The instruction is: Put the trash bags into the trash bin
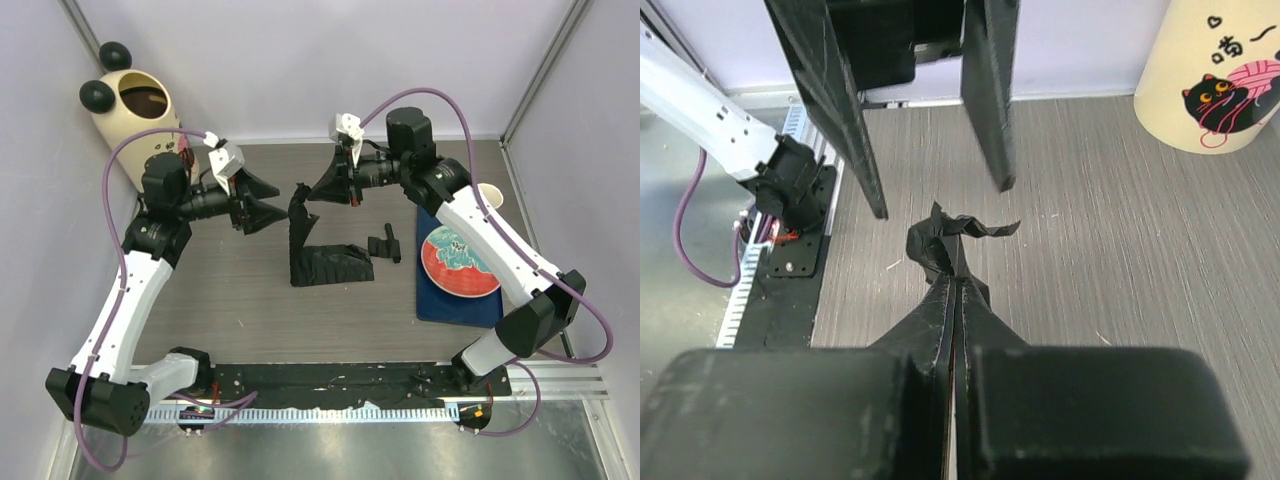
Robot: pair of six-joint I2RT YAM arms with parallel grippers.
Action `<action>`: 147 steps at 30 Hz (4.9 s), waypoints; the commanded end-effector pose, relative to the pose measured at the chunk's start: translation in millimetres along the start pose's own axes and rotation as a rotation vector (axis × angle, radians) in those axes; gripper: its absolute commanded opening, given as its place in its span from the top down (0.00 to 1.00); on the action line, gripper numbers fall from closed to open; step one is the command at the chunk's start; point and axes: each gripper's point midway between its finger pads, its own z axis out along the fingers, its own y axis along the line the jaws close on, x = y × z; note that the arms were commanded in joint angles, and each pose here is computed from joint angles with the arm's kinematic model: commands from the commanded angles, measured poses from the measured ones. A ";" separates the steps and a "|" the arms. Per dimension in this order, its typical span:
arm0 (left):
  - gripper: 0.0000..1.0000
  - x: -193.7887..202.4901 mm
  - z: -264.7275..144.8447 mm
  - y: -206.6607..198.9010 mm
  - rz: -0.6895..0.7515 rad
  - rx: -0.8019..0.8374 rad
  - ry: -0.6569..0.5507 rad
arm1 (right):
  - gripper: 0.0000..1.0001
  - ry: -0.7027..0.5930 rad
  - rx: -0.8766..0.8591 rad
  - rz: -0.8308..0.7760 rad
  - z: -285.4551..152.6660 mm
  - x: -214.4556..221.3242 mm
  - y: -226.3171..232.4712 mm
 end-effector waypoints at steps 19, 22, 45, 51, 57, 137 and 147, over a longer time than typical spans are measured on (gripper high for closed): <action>0.56 -40.7 31.5 -20.4 0.098 0.130 -0.004 | 0.99 0.029 -0.021 -0.141 -1.7 -10.0 19.0; 0.81 -37.2 29.9 -23.0 0.094 0.149 0.003 | 0.99 0.029 -0.016 -0.142 -2.8 -9.9 18.8; 1.00 12.4 -6.0 -4.9 0.083 0.018 0.131 | 0.99 -0.010 0.232 -0.002 -56.0 -11.2 -43.5; 1.00 23.3 -26.2 0.5 0.097 -0.059 0.187 | 0.99 -0.094 0.364 0.055 -80.6 -25.9 -79.1; 1.00 39.6 -44.6 -5.3 0.105 -0.086 0.276 | 0.99 -0.168 0.495 0.075 -103.3 -43.0 -108.5; 1.00 73.3 47.0 -25.6 0.407 0.194 0.230 | 0.99 -0.437 0.334 0.045 -45.7 -145.3 -35.9; 1.00 151.1 54.1 -12.5 0.344 0.266 0.369 | 0.99 -0.557 0.359 0.029 -65.4 -188.9 -24.2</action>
